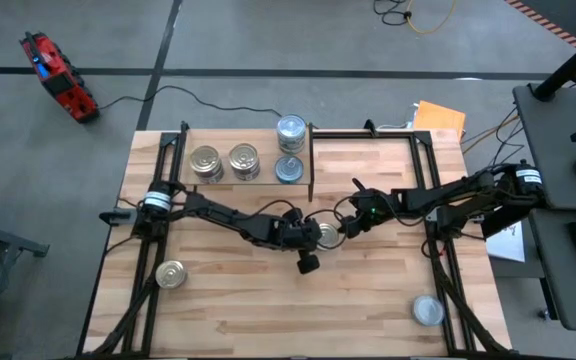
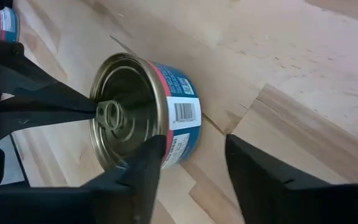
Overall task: Stack canned seafood by type on shelf
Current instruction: Stack the blue and pink tuna can on top of the blue and pink tuna can on the shelf
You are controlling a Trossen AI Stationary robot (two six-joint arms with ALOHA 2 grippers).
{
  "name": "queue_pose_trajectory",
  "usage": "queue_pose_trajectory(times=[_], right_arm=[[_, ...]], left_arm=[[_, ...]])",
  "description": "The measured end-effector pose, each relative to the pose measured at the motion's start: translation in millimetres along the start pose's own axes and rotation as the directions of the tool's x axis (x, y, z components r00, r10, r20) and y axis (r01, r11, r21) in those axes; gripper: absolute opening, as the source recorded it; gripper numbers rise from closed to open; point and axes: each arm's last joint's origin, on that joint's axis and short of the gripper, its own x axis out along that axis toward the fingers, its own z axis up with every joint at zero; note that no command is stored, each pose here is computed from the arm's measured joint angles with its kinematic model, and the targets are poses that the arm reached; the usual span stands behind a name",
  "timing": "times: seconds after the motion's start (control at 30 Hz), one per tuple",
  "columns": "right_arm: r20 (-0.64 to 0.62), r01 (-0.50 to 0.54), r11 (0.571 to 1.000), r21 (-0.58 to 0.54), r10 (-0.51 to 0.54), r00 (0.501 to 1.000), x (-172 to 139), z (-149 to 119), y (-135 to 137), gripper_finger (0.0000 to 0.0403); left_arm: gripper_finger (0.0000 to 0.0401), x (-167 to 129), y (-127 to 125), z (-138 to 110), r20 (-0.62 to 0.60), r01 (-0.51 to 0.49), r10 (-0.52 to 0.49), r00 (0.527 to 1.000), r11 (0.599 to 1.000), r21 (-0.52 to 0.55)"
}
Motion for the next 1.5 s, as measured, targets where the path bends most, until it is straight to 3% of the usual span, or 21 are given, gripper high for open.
queue_pose_trajectory(times=[0.27, 0.53, 0.8, 0.97, 1.17, 1.5], right_arm=[[-0.021, -0.014, 1.0, 0.002, 0.014, 1.0, 0, -1, 0, 0.0254], [-0.018, -0.016, 1.0, 0.019, 0.017, 1.0, 0, 0, 1, 0.0302], [-0.014, -0.008, 0.997, 0.074, 0.009, 1.0, 0, 0, 0, 0.032], [-0.015, 0.029, 0.987, 0.156, -0.027, 1.0, 0, -1, -3, 0.0315], [-0.027, 0.052, 0.984, 0.168, -0.049, 0.998, 0, -3, -5, 0.0313], [-0.003, -0.062, 0.988, 0.139, 0.063, 0.998, -4, 1, 6, 0.034]], left_arm=[[0.0, 0, -1, -1, -0.005, 0.002, -0.002, 1.0, 1.0, 0.003], [0.0, 0, 0, -2, -0.009, 0.001, -0.001, 1.0, 1.0, 0.0], [0.0, 0, 0, -3, -0.011, 0.0, 0.0, 1.0, 1.0, -0.002], [0.0, 0, 0, -3, -0.012, -0.002, 0.002, 1.0, 1.0, -0.002], [0.0, 1, 1, -3, -0.015, -0.007, 0.007, 1.0, 1.0, -0.002], [0.0, 2, 1, -6, -0.024, -0.012, 0.012, 1.0, 1.0, -0.013]])
